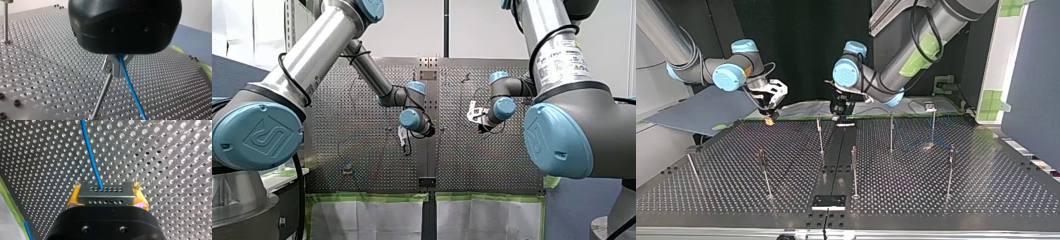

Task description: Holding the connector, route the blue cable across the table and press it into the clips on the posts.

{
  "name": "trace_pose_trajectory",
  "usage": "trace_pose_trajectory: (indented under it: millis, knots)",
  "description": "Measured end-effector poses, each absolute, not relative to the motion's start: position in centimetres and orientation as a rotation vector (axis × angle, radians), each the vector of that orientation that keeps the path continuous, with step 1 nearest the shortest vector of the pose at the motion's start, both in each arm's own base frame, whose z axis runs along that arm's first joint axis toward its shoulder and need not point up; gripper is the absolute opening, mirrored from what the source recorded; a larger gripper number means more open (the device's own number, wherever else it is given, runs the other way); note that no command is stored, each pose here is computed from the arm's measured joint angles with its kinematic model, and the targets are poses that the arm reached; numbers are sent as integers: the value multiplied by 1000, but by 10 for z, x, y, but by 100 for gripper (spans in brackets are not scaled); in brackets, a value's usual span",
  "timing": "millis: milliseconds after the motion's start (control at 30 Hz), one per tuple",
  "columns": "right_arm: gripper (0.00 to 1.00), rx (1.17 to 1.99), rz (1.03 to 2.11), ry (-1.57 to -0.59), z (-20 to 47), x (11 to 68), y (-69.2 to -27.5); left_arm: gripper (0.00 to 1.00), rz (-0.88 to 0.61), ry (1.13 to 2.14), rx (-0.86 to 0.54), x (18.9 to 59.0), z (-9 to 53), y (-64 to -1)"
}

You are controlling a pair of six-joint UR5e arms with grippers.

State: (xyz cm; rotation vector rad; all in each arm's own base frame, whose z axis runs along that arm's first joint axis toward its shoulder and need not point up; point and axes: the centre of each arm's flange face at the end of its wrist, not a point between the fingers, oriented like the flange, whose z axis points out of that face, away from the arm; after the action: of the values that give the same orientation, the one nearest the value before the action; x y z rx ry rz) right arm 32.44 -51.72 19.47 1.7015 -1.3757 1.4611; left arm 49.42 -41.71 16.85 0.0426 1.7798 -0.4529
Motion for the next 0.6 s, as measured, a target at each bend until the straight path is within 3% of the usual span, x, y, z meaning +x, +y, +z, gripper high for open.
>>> trace_pose_trajectory:
  millis: [600]
  knots:
    - [0,1677,1455,-1396,182,308,-532,0,-451,1755,47,489,170,-425]
